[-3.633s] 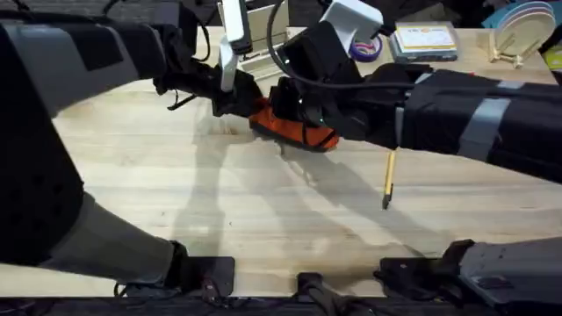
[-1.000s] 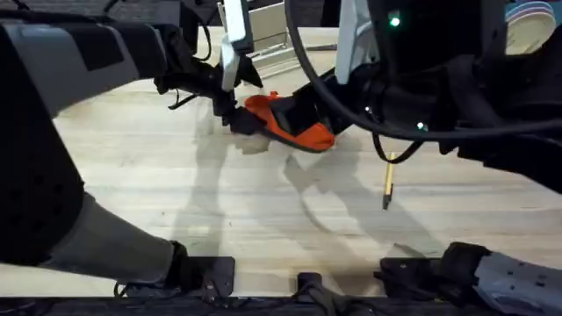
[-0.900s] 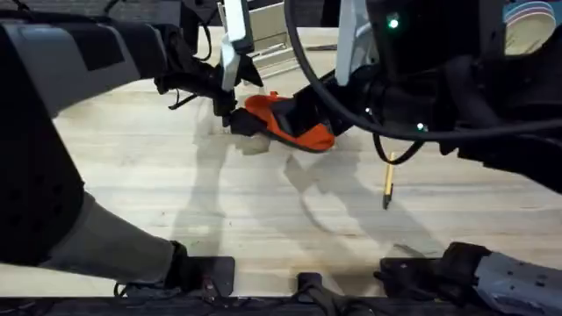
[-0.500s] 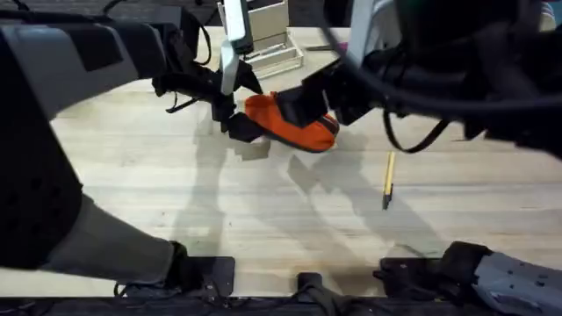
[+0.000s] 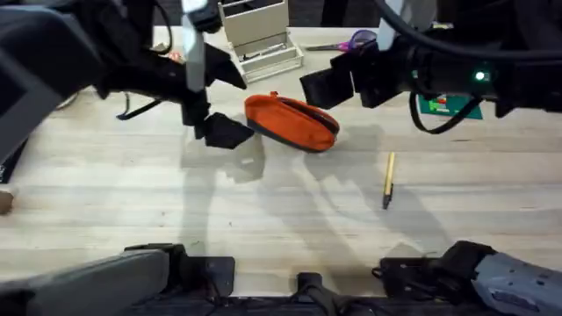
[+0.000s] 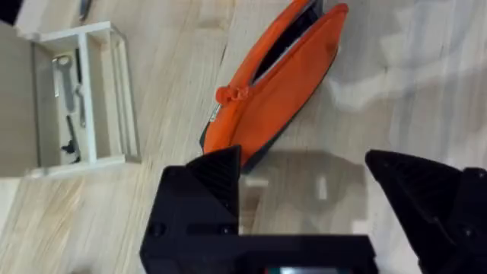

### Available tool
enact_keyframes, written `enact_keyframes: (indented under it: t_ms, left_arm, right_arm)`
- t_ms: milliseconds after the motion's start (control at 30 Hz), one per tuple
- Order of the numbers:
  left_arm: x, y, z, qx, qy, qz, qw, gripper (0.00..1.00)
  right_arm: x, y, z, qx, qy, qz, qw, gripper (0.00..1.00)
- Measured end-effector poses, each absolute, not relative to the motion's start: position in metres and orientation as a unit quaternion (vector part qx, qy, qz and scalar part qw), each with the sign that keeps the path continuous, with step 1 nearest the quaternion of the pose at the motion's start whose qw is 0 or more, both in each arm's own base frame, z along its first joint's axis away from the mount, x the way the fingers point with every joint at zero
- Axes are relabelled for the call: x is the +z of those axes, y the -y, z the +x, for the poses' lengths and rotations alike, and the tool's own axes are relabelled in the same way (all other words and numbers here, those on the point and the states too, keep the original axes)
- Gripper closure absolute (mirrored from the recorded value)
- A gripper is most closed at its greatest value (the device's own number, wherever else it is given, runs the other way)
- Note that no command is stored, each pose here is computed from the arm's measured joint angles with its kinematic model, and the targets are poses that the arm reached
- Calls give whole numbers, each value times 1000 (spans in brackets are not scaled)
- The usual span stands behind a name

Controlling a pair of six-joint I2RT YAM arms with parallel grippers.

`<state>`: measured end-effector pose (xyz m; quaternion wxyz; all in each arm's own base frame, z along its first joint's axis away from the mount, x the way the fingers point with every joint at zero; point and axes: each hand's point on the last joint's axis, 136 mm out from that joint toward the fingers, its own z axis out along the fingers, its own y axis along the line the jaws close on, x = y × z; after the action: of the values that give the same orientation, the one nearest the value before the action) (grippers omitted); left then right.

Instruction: Unzip the bag, pick up the pens from the table one at a time and place them inside, then zip the bag closed.

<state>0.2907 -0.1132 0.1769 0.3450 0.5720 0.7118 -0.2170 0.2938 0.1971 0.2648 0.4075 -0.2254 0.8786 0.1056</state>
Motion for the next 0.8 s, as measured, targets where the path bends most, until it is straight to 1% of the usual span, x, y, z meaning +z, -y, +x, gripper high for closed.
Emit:
enact_keyframes:
  t_ms: [67, 133, 167, 233, 333, 433, 467, 500, 667, 800]
  left_arm:
    - [186, 110, 285, -210, -713, 569, 352, 7]
    - [194, 108, 281, -202, -711, 569, 361, 7]
    - [198, 107, 280, -197, -710, 569, 366, 8]
    - [207, 106, 277, -186, -705, 570, 378, 8]
    - [216, 105, 274, -175, -699, 574, 390, 7]
    - [221, 106, 272, -169, -695, 576, 397, 7]
    - [221, 106, 271, -169, -694, 576, 397, 7]
    - [221, 106, 271, -169, -694, 576, 397, 7]
    - [221, 106, 271, -169, -695, 576, 397, 7]
    - [221, 106, 271, -169, -695, 575, 397, 7]
  right_arm:
    - [264, -198, 294, 107, -877, -233, 406, 8]
    - [263, -199, 293, 106, -875, -243, 404, 37]
    - [262, -199, 293, 105, -875, -248, 402, 81]
    - [258, -201, 293, 100, -875, -260, 397, 212]
    - [252, -202, 295, 94, -875, -271, 390, 494]
    - [246, -204, 297, 89, -877, -277, 384, 900]
    - [245, -204, 298, 87, -877, -278, 382, 949]
    - [243, -205, 298, 87, -878, -279, 380, 965]
    - [233, -207, 302, 77, -878, -295, 368, 970]
    - [214, -211, 307, 64, -883, -311, 346, 970]
